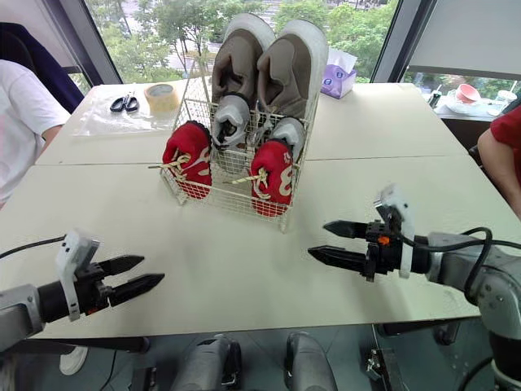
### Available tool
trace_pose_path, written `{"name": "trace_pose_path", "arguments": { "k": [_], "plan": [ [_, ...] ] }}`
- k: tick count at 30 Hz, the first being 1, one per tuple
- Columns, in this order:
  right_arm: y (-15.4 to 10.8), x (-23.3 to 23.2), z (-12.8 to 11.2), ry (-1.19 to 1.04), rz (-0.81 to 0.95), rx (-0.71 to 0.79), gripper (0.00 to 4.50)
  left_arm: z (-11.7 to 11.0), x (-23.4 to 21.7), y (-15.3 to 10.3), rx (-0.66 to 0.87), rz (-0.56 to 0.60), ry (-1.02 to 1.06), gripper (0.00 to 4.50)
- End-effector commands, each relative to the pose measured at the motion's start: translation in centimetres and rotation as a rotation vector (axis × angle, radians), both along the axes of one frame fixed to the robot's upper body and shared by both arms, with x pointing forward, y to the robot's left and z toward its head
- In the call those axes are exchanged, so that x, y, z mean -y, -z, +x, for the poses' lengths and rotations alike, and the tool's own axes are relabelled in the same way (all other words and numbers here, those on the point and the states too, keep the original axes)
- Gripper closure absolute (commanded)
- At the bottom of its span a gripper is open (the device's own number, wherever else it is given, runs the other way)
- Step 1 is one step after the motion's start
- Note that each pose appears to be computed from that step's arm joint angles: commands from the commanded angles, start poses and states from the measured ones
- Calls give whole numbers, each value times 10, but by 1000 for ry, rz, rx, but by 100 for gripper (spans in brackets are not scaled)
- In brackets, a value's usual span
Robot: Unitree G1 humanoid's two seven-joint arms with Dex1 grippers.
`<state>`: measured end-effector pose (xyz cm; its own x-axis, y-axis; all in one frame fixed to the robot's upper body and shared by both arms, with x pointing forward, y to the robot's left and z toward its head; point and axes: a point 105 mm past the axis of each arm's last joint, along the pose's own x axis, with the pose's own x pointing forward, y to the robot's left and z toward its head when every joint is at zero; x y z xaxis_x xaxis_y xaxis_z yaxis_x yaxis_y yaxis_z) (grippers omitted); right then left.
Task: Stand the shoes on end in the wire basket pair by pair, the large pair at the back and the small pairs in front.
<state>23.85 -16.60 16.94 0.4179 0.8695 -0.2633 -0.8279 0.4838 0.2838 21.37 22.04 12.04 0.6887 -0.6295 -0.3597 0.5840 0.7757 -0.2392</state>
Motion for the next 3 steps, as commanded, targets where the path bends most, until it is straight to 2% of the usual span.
{"name": "trace_pose_path", "arguments": {
  "k": [1,3],
  "plan": [
    [0,-6,-2,-13,-7,31,0,3,-1,-1,42,4,-1,6],
    [1,-7,-2,-13,-6,30,0,6,-1,-4,57,-17,-10,6]
  ]
}}
